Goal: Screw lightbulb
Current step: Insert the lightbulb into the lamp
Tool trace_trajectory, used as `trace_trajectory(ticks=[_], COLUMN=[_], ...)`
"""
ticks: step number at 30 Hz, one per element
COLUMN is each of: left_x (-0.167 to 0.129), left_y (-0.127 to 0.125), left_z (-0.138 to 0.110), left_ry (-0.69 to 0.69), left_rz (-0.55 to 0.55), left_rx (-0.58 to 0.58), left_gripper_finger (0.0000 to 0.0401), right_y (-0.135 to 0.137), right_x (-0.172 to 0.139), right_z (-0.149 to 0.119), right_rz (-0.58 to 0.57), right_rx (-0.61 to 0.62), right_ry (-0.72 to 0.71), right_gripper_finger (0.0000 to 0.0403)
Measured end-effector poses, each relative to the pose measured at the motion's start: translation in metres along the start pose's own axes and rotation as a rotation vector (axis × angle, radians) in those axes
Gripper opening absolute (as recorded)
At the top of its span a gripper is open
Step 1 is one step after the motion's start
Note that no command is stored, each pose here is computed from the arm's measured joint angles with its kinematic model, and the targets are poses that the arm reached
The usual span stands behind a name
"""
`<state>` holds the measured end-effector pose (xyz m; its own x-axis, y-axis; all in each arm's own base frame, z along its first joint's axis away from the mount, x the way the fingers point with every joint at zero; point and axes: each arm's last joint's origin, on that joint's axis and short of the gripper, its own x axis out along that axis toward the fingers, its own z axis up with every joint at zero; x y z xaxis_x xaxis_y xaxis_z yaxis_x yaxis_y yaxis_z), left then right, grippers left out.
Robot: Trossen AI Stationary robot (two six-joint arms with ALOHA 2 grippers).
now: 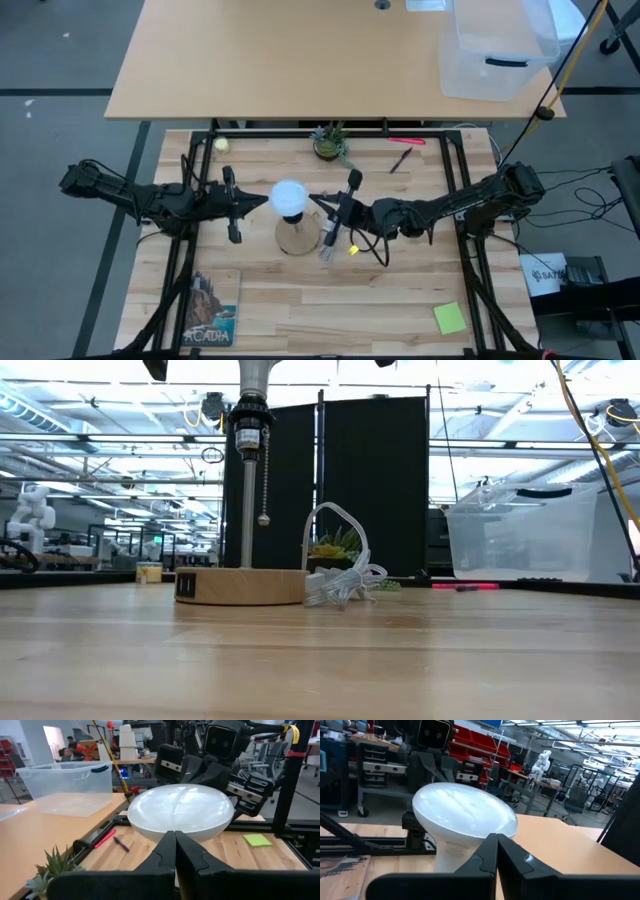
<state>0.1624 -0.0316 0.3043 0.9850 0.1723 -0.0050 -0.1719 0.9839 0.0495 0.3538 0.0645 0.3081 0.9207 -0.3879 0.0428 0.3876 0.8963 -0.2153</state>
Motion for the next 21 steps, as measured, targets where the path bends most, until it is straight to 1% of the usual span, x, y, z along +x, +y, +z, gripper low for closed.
trace_trajectory(ticks=[21], left_x=[0.003], left_y=[0.015], left_z=[0.001], left_ry=[-0.004], left_rz=[0.079], left_rx=[0.014], left_gripper_finger=[0.0], right_y=[0.018], right_x=[-0.012], right_z=[0.0], right_rz=[0.067], right_rx=[-0.023], right_ry=[0.02], right_gripper_finger=[0.0])
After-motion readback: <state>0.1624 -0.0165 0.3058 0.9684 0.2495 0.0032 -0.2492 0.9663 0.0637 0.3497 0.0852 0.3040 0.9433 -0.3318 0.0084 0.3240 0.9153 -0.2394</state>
